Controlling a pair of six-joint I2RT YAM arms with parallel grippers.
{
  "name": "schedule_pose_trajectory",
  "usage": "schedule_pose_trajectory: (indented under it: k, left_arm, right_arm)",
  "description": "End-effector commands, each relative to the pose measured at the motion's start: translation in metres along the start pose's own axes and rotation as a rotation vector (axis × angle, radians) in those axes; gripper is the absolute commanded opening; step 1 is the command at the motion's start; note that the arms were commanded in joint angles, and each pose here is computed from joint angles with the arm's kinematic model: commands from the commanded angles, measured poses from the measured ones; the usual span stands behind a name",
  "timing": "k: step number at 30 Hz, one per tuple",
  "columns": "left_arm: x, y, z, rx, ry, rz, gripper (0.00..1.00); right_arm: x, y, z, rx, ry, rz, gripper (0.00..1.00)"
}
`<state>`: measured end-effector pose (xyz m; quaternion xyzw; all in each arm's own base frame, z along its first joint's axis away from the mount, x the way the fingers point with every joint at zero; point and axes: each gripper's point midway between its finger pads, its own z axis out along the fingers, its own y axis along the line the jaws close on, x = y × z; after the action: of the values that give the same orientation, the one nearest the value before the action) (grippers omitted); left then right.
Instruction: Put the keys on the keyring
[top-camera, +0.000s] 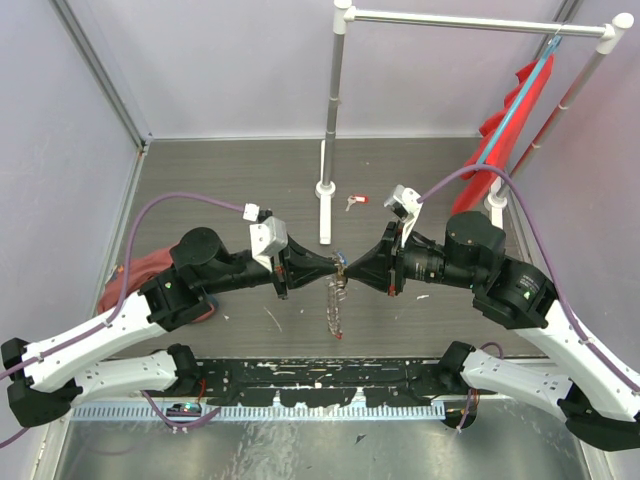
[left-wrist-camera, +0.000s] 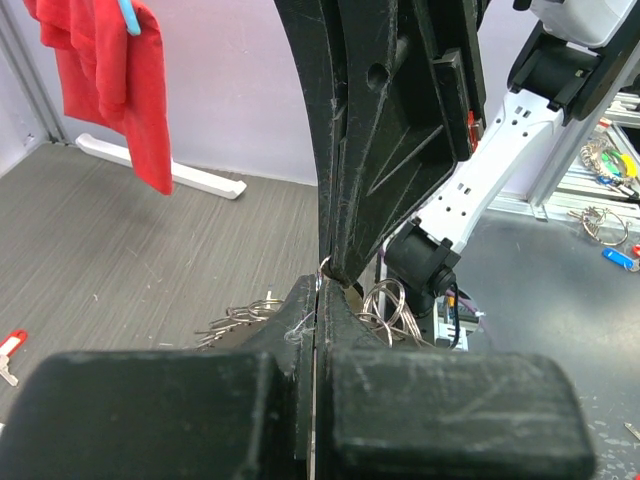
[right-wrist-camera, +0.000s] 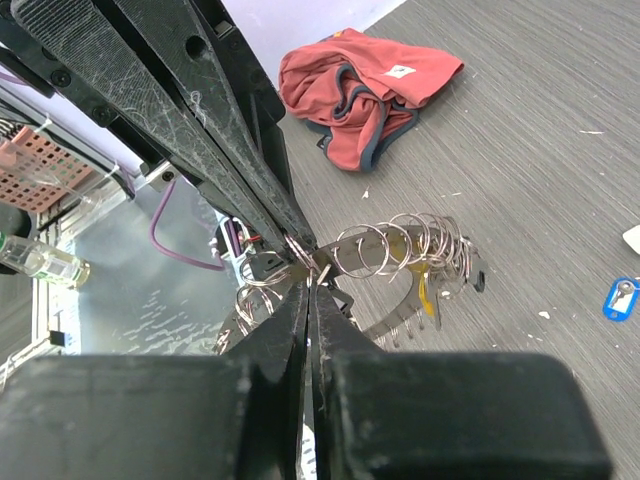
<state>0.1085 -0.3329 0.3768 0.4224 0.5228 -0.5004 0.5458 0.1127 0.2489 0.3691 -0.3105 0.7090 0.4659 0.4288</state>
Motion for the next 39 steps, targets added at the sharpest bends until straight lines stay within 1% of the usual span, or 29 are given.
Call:
schedule_pose_trajectory:
  k: [1, 7, 11, 18, 23, 28, 31, 34, 39]
  left_arm:
    - [-0.024, -0.005, -0.001, 0.016, -0.086, 0.038, 0.00]
    - [-0.026, -0.006, -0.001, 0.021, -0.089, 0.040, 0.00]
    - [-0.026, -0.006, -0.002, 0.022, -0.089, 0.040, 0.00]
    - [-0.025, -0.006, 0.000, 0.026, -0.086, 0.038, 0.00]
    - [-0.026, -0.007, 0.000, 0.032, -0.087, 0.036, 0.00]
    - [-0.030, -0.012, -0.002, 0.055, -0.098, 0.029, 0.00]
    - [-0.034, -0.021, -0.002, 0.101, -0.105, 0.023, 0.00]
    - [-0.038, -0.029, -0.002, 0.147, -0.108, 0.021, 0.00]
    - [-0.042, -0.037, -0.001, 0.194, -0.111, 0.017, 0.00]
  right_arm:
    - [-0.012, 0.000, -0.006, 0.023, -0.038, -0.031, 0.08]
    - [-0.005, -0.003, 0.000, 0.023, -0.004, -0.024, 0.11]
    - [-0.004, -0.006, 0.001, 0.035, 0.004, -0.025, 0.18]
    - [-0.012, -0.011, -0.005, 0.081, -0.014, -0.046, 0.26]
    - [-0.021, -0.004, -0.014, 0.058, -0.039, -0.125, 0.34]
    - [-0.031, 0.005, -0.025, 0.014, -0.102, -0.253, 0.40]
    - [-0.035, 0.006, -0.029, 0.008, -0.141, -0.312, 0.41]
    - [-0.038, 0.013, -0.031, -0.032, -0.168, -0.355, 0.41]
    - [-0.037, 0.029, -0.032, -0.123, -0.173, -0.396, 0.39]
